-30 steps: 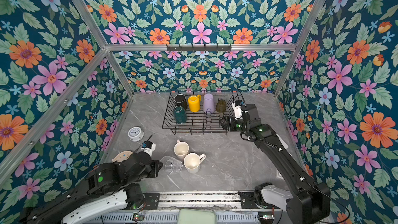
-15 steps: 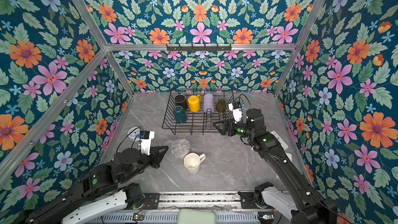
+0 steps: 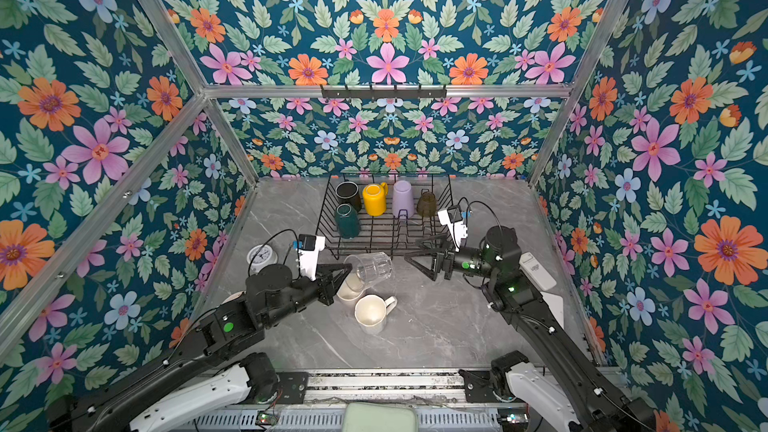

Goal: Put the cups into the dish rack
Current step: 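Lift the clear glass and pass it to the right gripper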

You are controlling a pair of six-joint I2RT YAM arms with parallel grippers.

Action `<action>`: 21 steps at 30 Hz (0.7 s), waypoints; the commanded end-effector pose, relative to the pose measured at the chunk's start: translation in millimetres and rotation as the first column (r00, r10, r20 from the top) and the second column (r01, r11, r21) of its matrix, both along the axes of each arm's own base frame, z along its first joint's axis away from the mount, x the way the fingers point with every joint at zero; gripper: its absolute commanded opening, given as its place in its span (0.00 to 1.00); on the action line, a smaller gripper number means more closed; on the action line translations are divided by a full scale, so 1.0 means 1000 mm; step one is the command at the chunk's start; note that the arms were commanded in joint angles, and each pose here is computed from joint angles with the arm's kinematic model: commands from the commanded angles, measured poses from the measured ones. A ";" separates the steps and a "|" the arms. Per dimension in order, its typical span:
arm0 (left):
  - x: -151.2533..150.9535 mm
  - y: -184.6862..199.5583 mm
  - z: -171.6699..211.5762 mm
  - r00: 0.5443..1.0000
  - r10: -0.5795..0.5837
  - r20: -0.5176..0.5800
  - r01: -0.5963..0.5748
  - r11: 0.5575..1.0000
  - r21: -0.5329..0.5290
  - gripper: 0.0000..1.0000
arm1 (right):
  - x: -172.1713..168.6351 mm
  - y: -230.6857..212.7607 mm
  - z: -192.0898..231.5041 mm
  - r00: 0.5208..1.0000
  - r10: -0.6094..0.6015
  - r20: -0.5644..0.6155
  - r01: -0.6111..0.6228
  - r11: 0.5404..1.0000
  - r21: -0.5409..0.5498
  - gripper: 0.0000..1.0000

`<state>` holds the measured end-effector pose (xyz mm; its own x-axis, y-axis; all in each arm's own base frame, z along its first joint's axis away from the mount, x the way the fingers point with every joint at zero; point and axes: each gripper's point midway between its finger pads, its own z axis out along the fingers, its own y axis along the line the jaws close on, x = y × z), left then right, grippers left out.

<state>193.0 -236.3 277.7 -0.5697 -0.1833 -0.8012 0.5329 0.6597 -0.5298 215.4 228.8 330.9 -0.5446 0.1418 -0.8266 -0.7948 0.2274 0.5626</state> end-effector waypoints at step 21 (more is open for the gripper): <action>-0.003 -0.051 0.040 0.902 -0.427 0.066 0.412 0.803 -0.430 0.00 | -0.022 0.008 0.012 0.982 0.054 0.181 -0.057 0.998 0.012 0.98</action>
